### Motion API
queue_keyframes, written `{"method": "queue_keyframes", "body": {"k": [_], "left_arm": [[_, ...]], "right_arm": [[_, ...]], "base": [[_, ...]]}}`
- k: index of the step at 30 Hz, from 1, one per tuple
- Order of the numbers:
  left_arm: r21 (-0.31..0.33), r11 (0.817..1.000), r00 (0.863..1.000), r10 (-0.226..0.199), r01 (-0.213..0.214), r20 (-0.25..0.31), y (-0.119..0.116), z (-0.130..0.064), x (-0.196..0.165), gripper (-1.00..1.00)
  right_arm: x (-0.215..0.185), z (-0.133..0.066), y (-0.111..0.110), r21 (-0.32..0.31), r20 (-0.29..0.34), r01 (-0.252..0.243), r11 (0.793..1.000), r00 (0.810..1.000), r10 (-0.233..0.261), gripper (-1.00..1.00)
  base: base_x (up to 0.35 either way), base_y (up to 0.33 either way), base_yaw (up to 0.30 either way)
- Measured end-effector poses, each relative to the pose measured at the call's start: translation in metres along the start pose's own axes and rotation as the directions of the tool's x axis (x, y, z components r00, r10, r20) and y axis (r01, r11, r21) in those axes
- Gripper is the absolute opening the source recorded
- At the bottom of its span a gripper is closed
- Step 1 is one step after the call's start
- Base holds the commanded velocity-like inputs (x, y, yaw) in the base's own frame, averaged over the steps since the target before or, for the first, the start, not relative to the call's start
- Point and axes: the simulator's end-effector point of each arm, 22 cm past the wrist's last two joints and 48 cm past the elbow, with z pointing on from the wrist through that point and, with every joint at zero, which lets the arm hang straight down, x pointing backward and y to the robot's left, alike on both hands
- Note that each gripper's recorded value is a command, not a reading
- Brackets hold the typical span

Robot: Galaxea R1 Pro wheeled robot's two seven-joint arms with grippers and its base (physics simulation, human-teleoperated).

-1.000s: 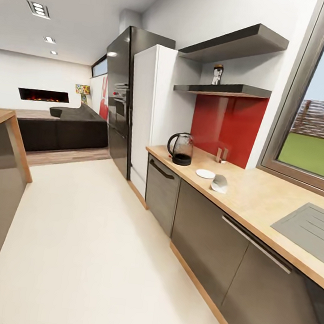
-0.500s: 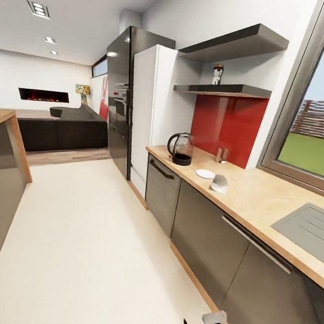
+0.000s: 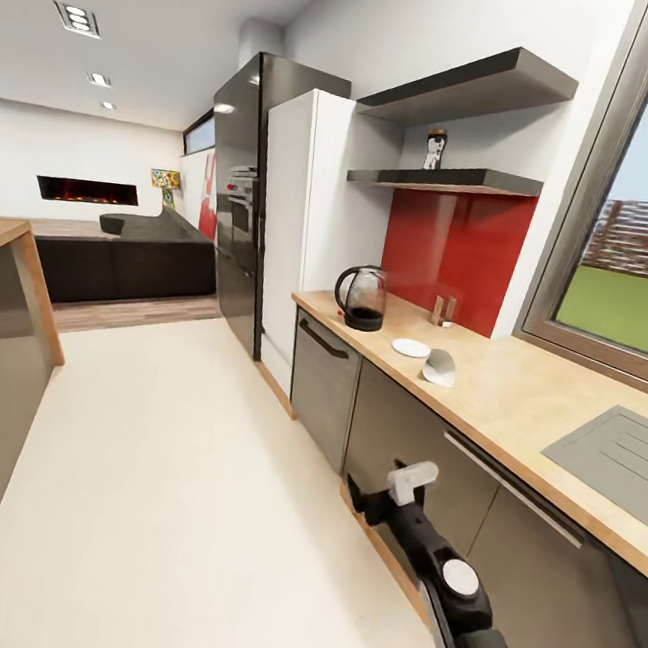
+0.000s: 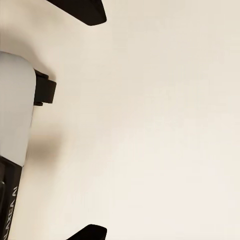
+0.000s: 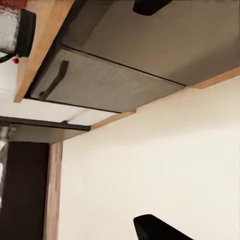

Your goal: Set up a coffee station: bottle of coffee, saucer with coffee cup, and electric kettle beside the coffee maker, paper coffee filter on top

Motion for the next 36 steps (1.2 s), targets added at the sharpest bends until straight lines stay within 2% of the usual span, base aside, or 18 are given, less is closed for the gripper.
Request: {"method": "queue_keyframes", "body": {"k": [3,4,8,9,10,18,27,36], "left_arm": [[0.0,1.0,1.0,0.0,0.0,0.0,0.0,0.0,0.0,1.0],[0.0,1.0,1.0,-0.001,0.001,0.0,0.0,0.0,0.0,1.0],[-0.001,1.0,1.0,-0.001,0.001,0.0,0.0,0.0,0.0,1.0],[-0.001,1.0,1.0,-0.001,0.001,0.0,0.0,0.0,0.0,1.0],[-0.001,1.0,1.0,-0.001,0.001,0.0,0.0,0.0,0.0,1.0],[-0.001,1.0,1.0,-0.002,0.002,0.001,0.001,0.0,0.0,1.0],[-0.007,1.0,1.0,-0.008,0.008,0.001,0.004,0.0,0.0,1.0],[-0.007,1.0,1.0,-0.008,0.008,0.001,0.004,0.0,-0.001,1.0]], "right_arm": [[-0.037,0.014,-0.038,0.063,0.02,-0.007,0.998,1.0,0.006,1.0],[-0.053,0.017,-0.059,0.098,0.029,-0.017,0.995,0.999,0.015,1.0],[-0.067,0.019,-0.079,0.132,0.039,-0.029,0.991,0.999,0.024,1.0],[-0.069,0.015,-0.101,0.184,0.043,-0.045,0.982,0.998,0.037,1.0],[-0.069,0.013,-0.111,0.214,0.045,-0.053,0.975,0.998,0.044,1.0],[-0.066,0.007,-0.134,0.299,0.045,-0.066,0.952,0.997,0.055,1.0],[-0.063,0.007,-0.136,0.306,0.039,-0.069,0.949,0.997,0.059,1.0],[-0.061,0.008,-0.135,0.305,0.036,-0.07,0.95,0.997,0.062,1.0]], "base": [[0.0,0.0,0.0],[0.0,0.0,0.0],[0.023,0.0,0.0],[0.177,0.0,0.0],[0.177,0.0,0.0],[0.188,0.0,0.0],[0.296,0.006,0.0],[0.167,0.039,0.0]]}}
